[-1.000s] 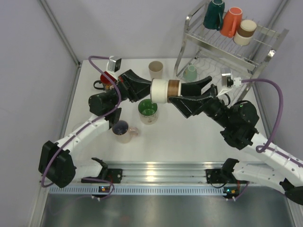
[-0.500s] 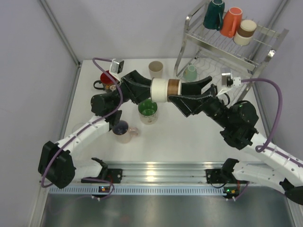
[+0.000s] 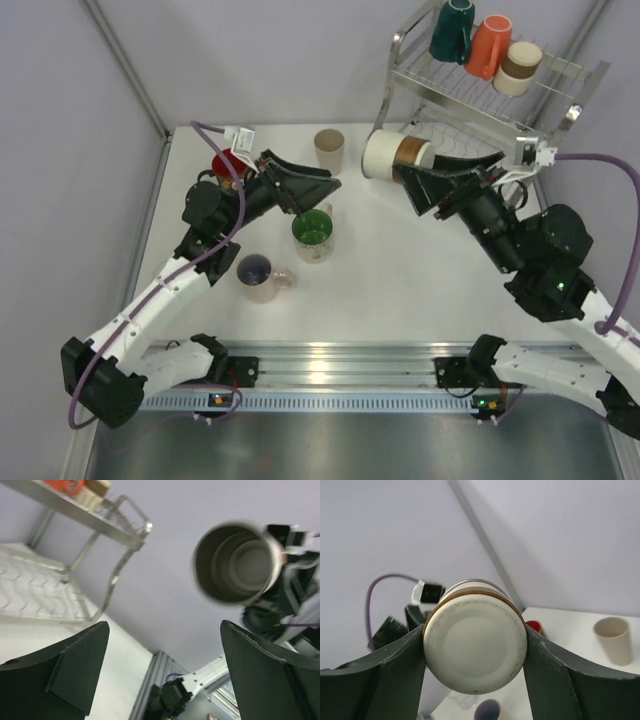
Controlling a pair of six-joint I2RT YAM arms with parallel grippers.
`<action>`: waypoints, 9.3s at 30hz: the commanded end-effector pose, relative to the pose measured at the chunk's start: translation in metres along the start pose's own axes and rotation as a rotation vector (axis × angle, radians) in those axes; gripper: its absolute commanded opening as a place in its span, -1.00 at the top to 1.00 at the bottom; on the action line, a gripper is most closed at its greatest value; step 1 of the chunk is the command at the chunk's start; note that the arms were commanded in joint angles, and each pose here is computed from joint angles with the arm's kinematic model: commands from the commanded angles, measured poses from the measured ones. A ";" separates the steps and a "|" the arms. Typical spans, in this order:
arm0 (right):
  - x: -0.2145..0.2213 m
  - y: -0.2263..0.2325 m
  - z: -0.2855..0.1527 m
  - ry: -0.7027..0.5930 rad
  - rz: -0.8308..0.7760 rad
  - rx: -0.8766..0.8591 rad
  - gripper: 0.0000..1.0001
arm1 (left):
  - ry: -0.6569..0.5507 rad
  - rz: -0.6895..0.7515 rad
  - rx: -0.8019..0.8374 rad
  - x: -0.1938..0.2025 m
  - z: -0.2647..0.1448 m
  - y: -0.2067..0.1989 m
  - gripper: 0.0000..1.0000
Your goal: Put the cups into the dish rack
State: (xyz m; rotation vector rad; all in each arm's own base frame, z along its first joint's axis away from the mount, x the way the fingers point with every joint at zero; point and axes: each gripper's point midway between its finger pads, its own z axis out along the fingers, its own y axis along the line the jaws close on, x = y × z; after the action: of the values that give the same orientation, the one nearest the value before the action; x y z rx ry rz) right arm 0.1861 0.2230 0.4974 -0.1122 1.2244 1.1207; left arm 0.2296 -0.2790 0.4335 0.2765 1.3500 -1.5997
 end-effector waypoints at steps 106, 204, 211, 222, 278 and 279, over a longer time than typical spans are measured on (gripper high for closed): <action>-0.201 -0.225 0.002 0.012 -0.416 0.930 -0.50 | 0.162 0.452 -0.601 -0.013 -0.071 0.072 -0.93; 0.165 -0.190 -0.078 0.487 -0.199 0.430 -0.22 | 0.367 0.247 -1.137 -0.024 0.007 0.399 -0.36; 0.168 -0.193 -0.078 0.499 -0.200 0.438 -0.22 | 0.342 0.233 -1.085 -0.021 0.019 0.413 -0.46; 0.171 -0.197 -0.078 0.505 -0.209 0.449 -0.22 | 0.339 0.156 -1.083 -0.007 0.016 0.444 -0.42; 0.186 -0.442 0.083 0.778 -0.969 0.663 1.00 | -0.037 0.213 -0.742 -0.049 -0.134 0.110 1.00; 0.186 -0.442 0.083 0.778 -0.970 0.663 1.00 | -0.027 0.211 -0.738 -0.046 -0.134 0.110 1.00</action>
State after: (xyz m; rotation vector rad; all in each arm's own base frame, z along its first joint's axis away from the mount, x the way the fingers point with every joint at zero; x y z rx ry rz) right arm 0.5242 0.1661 0.1575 -0.5569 1.9175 -0.1875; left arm 0.2974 -0.1238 0.3481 -0.0788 1.7402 -0.7867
